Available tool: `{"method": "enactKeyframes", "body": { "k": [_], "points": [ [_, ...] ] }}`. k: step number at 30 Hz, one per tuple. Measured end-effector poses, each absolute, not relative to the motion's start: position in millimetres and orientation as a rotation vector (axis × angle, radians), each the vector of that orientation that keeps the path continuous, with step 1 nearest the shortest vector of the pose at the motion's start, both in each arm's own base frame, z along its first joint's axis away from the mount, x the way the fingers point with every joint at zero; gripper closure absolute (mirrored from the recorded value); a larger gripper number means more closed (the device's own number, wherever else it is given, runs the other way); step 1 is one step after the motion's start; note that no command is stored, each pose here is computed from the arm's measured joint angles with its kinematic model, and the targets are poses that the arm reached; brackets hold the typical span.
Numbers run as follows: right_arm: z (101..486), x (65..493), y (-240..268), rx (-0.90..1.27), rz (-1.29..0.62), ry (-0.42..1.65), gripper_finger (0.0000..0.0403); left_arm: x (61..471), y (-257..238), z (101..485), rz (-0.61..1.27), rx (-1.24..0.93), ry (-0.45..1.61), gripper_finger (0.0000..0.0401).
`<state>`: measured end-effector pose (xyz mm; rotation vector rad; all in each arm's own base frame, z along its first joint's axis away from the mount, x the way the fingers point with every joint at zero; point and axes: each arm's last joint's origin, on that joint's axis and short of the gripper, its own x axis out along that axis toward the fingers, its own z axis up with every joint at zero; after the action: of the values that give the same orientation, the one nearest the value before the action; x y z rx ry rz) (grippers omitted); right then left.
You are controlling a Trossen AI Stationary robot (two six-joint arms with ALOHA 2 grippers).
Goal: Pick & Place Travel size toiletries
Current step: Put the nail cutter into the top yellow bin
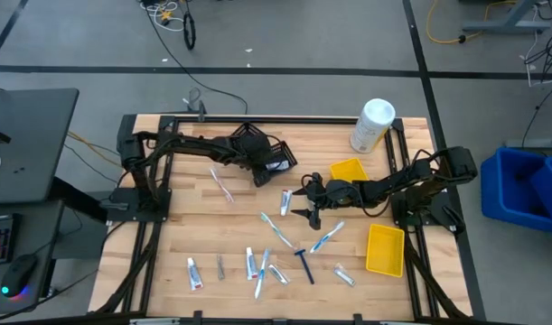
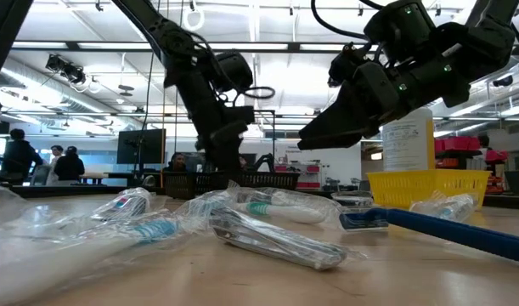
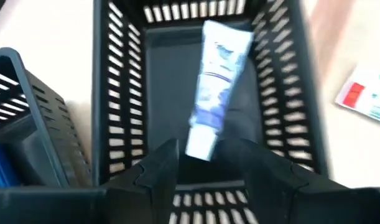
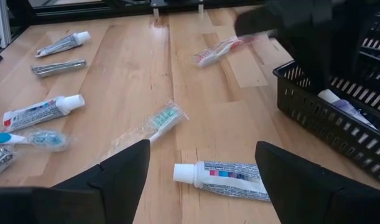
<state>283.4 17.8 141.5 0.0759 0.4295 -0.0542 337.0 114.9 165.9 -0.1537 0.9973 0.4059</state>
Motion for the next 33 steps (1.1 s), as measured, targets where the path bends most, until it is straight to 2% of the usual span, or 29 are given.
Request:
{"method": "enactKeyframes", "body": {
  "k": [8,17,22,33],
  "points": [
    [142,284,18,0.076,-0.054,0.425,0.0089,320,86,225,0.390,-0.089,0.892,0.0242],
    [142,284,18,0.077,-0.053,0.419,0.0096,291,37,284,0.333,-0.034,0.743,0.0246],
    [143,284,18,0.079,-0.053,0.407,0.0090,282,8,295,0.281,0.005,0.714,0.0246],
    [143,284,18,0.087,-0.055,0.408,0.0102,261,-21,283,0.280,0.056,0.924,0.0246]
  ]
}}
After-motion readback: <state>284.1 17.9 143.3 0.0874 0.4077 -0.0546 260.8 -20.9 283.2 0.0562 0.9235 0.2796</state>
